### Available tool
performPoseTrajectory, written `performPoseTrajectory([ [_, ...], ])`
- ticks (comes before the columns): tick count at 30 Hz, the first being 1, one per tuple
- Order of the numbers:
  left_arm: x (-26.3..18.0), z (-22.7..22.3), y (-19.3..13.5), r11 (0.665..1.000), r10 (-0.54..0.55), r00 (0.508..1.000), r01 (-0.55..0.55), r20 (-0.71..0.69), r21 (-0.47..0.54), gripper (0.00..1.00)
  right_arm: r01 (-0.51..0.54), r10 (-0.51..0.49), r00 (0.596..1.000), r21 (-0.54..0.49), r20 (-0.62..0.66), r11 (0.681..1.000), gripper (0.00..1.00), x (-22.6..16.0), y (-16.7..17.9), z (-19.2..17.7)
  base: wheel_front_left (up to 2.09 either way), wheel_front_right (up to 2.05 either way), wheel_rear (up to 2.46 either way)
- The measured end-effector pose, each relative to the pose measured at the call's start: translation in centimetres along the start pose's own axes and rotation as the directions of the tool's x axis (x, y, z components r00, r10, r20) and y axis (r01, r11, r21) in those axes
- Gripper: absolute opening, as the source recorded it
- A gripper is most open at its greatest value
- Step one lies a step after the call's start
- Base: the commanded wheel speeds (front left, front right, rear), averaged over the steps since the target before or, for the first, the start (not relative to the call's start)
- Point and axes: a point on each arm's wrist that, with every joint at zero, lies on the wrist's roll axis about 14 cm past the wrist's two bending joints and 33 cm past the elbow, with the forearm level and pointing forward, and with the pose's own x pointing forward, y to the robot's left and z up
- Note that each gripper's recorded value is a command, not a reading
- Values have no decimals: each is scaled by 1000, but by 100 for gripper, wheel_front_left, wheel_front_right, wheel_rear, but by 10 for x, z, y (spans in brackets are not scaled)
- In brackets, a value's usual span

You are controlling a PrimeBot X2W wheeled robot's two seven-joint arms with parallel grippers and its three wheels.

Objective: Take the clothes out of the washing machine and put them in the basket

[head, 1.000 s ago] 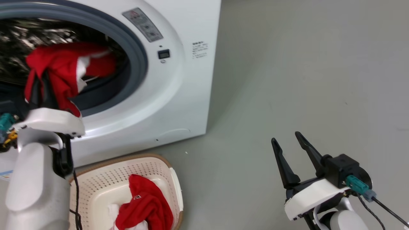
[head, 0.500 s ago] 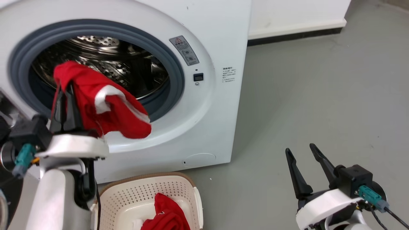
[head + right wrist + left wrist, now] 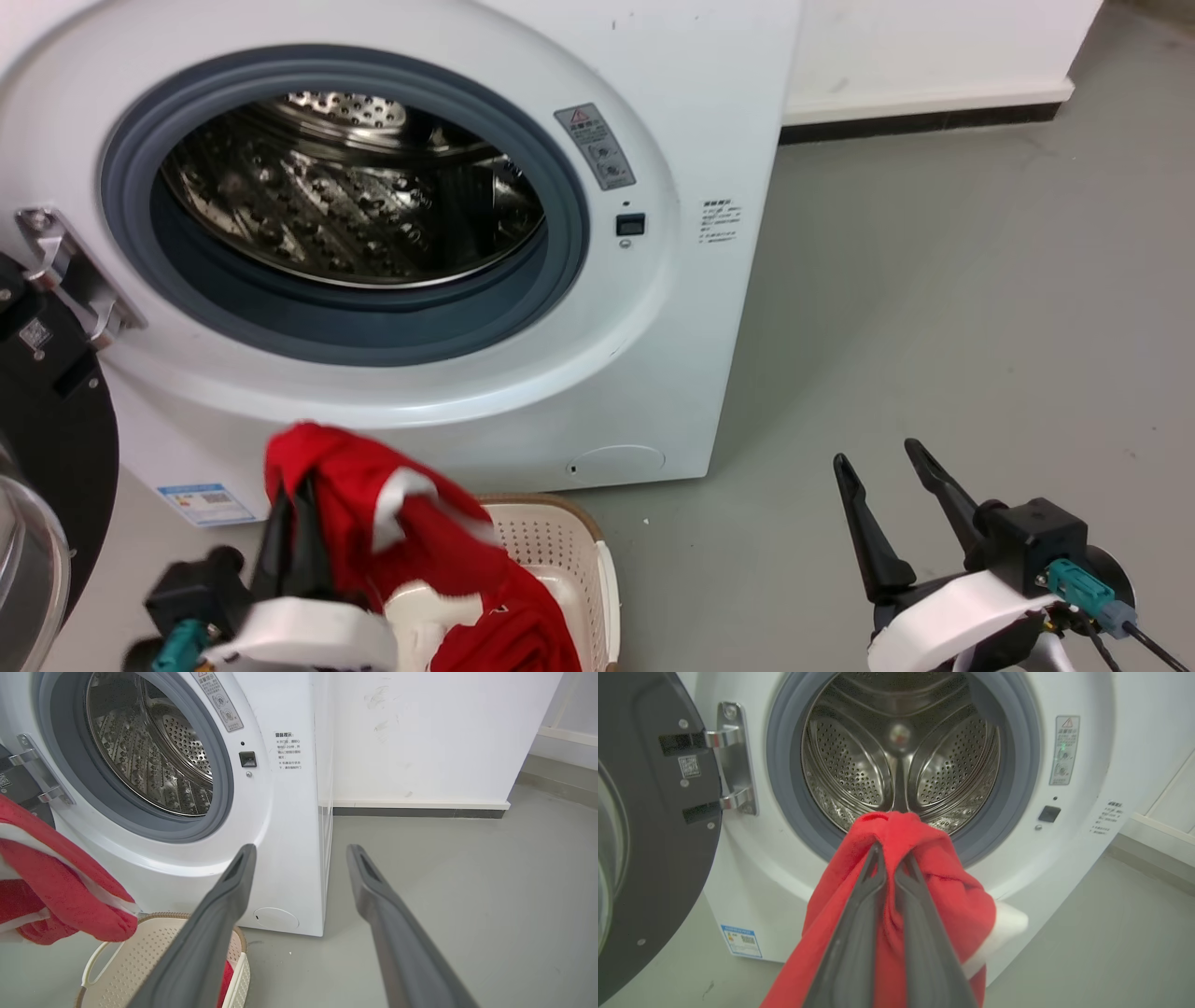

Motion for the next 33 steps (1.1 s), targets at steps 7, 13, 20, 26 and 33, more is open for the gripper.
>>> performPoseTrajectory([
  [7, -24, -88, 12, 995, 68, 967, -84, -246, -53, 0, -32, 32, 999, -6, -21, 999, 100, 23, 6, -5, 0, 0, 0],
  [13, -26, -157, 17, 991, 79, 896, -118, -437, -61, 0, -56, 56, 996, 3, -66, 998, 100, 47, 9, -22, 0, 0, 0],
  [20, -12, -241, 30, 989, 103, 763, -149, -639, -18, 0, -59, 61, 986, 21, -154, 998, 100, 78, 3, -64, 0, 0, 0],
  [26, -12, -294, 40, 985, 138, 655, -170, -743, 34, 0, -48, 53, 980, 29, -191, 998, 100, 96, -6, -91, 0, 0, 0],
  [33, -24, -337, 37, 986, 136, 554, -159, -822, 56, 2, 15, -7, 970, 30, -245, 999, 100, 91, -28, -117, 0, 0, 0],
])
